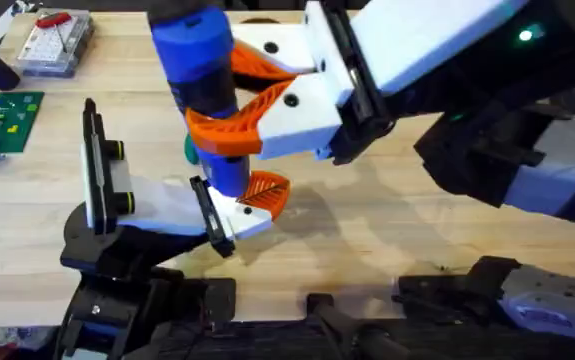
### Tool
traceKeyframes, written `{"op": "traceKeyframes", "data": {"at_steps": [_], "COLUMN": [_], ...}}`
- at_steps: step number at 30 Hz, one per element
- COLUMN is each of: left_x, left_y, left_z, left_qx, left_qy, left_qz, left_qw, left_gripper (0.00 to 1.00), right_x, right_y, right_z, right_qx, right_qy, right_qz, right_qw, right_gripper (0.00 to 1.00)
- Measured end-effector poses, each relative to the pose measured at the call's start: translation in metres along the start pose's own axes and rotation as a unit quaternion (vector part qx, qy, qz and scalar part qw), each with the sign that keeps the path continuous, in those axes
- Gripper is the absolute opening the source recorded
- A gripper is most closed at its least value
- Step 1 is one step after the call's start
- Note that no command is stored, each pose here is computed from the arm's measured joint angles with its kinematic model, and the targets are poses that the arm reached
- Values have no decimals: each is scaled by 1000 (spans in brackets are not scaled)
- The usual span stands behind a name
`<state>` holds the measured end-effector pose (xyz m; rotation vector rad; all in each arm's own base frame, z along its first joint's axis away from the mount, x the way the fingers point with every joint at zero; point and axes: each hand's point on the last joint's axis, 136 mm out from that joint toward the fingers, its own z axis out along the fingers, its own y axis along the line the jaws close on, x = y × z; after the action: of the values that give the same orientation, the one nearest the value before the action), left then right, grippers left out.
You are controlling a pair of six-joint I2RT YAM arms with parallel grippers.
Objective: Pick up the gripper from the table and insert it into the empty holder that is missing its gripper. Then pick up a screw, insert it into the mounting hole, and use the screwdriver to tighten it. Finally, clean up the table by picking up the vegetable and placing it into the bucket.
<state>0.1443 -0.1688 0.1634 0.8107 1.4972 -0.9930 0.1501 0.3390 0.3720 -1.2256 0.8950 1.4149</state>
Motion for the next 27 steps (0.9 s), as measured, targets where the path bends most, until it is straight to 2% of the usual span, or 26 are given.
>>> {"op": "traceKeyframes", "data": {"at_steps": [10,27], "left_x": [0,0], "left_y": [0,0], "left_z": [0,0], "left_qx": [0,0], "left_qy": [0,0], "left_qz": [0,0], "left_qw": [1000,1000], "left_gripper": [14,14], "right_x": [7,7], "right_y": [-13,-13], "right_z": [-5,-6], "right_qx": [16,16], "right_qy": [7,7], "right_qz": [5,3], "right_qw": [1000,1000], "right_gripper": [48,48]}}
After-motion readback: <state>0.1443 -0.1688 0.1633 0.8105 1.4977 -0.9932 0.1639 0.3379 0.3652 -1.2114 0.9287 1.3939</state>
